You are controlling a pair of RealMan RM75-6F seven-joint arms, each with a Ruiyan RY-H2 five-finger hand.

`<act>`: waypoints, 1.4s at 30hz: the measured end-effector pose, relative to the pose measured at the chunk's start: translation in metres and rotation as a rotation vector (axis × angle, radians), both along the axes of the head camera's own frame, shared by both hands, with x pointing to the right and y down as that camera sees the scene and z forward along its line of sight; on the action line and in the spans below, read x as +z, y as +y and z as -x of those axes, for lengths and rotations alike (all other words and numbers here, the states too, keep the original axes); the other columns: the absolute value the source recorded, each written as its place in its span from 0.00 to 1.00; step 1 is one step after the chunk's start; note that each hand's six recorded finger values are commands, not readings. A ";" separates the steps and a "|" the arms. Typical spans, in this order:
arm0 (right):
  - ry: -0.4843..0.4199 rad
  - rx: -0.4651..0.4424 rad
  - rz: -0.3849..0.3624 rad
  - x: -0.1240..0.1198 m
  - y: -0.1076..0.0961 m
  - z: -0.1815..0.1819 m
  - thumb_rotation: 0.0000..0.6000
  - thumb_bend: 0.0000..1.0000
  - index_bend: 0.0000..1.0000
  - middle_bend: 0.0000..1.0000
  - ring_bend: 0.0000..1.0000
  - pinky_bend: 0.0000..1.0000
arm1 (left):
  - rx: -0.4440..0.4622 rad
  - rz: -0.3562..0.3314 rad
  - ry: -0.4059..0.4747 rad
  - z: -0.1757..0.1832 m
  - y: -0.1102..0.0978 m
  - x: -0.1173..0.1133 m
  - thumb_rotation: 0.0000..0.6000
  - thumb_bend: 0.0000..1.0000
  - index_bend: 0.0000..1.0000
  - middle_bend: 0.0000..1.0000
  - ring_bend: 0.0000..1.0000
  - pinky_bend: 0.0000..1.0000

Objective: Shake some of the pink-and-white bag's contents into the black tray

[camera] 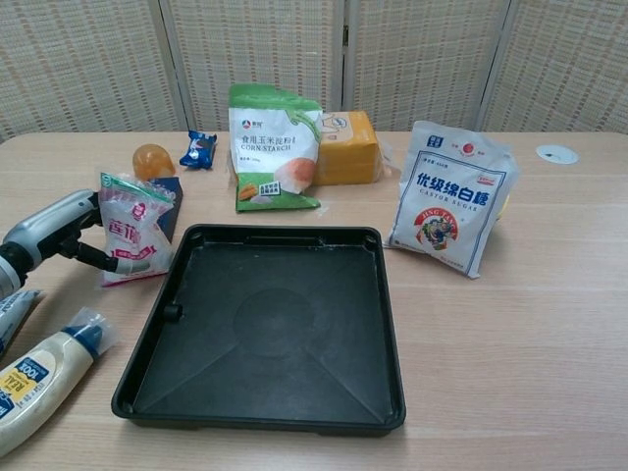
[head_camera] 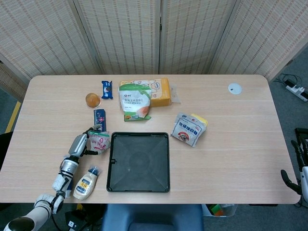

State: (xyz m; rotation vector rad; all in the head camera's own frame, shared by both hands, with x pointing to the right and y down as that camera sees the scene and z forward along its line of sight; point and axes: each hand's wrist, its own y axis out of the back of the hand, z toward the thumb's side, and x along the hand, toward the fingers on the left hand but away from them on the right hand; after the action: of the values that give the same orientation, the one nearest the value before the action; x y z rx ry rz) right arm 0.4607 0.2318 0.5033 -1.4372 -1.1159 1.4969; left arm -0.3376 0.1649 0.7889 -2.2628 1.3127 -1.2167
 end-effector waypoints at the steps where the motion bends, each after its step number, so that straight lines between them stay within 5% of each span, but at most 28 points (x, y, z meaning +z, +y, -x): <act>1: 0.001 0.000 0.000 0.000 0.000 0.000 1.00 0.35 0.00 0.00 0.03 0.04 | -0.001 -0.007 0.002 0.000 0.000 -0.001 1.00 0.20 0.19 0.23 0.26 0.30; 29: 0.015 -0.007 -0.011 -0.007 0.000 0.005 1.00 0.35 0.00 0.00 0.04 0.04 | 0.085 -0.125 -0.022 -0.004 0.016 -0.014 1.00 0.21 0.33 0.37 0.39 0.37; 42: 0.013 -0.002 -0.009 -0.006 0.001 0.004 1.00 0.35 0.00 0.00 0.04 0.04 | 0.137 -0.110 -0.058 -0.009 0.022 -0.008 1.00 0.21 0.31 0.37 0.39 0.38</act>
State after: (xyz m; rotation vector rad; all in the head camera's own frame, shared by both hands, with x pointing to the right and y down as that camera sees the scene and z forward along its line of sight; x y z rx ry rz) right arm 0.4564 0.2327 0.4968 -1.4205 -1.1120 1.4959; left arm -0.3284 0.1872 0.7811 -2.1845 1.1540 -1.1267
